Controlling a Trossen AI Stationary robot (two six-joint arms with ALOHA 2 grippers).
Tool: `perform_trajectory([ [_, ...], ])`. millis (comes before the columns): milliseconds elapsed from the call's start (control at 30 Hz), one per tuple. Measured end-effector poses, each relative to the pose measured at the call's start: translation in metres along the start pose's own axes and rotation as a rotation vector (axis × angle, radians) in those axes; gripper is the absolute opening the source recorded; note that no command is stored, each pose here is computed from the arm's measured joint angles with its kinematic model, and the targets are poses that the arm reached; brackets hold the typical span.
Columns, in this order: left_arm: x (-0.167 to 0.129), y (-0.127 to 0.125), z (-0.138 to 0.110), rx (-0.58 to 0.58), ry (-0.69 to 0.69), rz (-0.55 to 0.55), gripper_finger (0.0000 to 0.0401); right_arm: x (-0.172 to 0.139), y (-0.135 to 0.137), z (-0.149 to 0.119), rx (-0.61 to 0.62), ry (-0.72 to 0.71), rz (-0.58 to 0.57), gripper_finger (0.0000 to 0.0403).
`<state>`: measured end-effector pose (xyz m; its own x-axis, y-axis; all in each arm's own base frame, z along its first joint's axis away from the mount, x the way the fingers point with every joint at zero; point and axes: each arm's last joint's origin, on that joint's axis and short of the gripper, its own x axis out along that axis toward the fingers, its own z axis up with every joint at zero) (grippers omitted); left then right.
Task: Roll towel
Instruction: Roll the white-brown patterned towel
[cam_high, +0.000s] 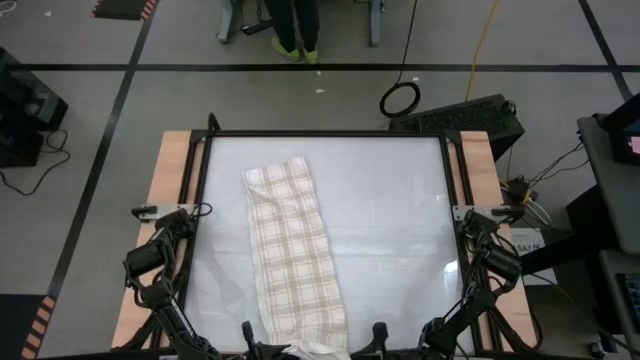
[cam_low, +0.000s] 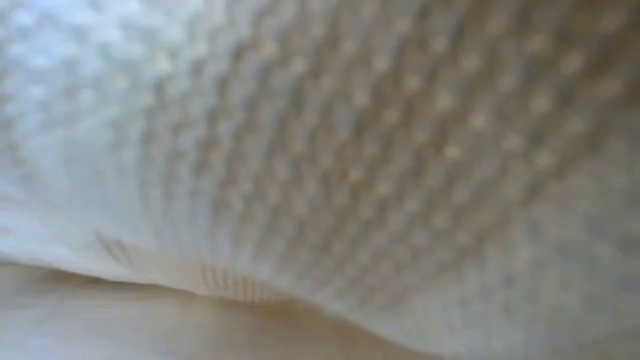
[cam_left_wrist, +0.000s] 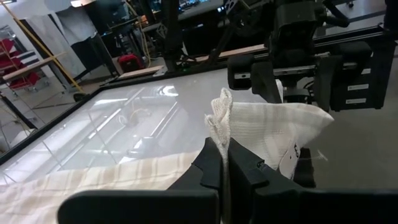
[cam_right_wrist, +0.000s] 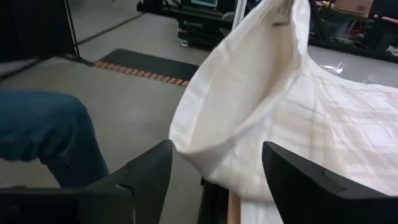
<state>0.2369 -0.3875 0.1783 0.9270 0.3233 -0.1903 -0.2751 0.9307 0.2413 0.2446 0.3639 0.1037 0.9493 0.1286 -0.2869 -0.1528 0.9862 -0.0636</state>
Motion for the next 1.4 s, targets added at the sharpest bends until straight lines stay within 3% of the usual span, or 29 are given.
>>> perform_trajectory([
  [300,0.000,0.000,0.000,0.000,-0.006,0.007,0.0008,0.006,-0.004,0.002,0.032,0.015,0.039,0.0138],
  [533,0.000,0.001,0.000,0.010,-0.017,0.023,0.0008,0.004,-0.005,0.007,-0.069,0.003,0.040,0.0011],
  [933,-0.014,-0.001,-0.002,-0.007,-0.048,0.028,0.0008,-0.031,-0.045,0.071,-0.220,0.145,-0.091,0.0006],
  [1200,-0.016,-0.003,-0.005,-0.250,0.021,-0.049,0.0008,-0.042,-0.078,0.105,-0.082,0.272,0.077,0.0003],
  [1400,-0.021,-0.002,-0.012,-0.235,0.030,-0.046,0.0008,-0.027,-0.098,0.098,-0.092,0.421,0.160,0.0003],
])
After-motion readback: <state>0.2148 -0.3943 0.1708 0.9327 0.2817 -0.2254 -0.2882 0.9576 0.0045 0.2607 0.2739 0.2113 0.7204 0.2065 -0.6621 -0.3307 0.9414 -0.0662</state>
